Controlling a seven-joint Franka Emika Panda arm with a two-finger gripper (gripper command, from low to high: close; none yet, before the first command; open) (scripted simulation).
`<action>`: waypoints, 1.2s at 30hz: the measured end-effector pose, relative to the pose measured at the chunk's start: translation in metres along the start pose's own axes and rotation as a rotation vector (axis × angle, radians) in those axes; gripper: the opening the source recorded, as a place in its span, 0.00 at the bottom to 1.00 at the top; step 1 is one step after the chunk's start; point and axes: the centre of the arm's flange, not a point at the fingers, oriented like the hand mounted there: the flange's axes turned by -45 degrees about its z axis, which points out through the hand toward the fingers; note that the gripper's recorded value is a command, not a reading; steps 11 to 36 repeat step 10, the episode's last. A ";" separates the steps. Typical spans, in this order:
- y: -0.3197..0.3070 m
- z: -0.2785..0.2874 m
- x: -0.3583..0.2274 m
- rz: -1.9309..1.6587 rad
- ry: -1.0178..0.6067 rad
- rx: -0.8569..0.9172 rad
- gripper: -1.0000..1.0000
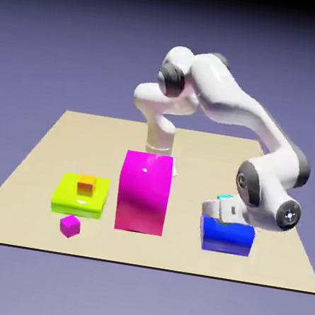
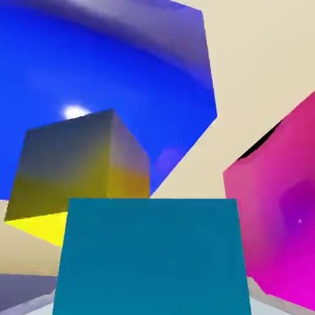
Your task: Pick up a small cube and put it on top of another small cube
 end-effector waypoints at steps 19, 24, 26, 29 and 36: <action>0.000 0.060 0.017 0.000 0.000 -0.001 1.00; 0.000 0.060 0.017 0.000 0.000 -0.001 1.00; 0.000 0.060 0.017 0.000 0.000 -0.001 1.00; 0.000 0.060 0.017 0.000 0.000 -0.001 1.00; 0.000 0.060 0.017 0.000 0.000 -0.001 1.00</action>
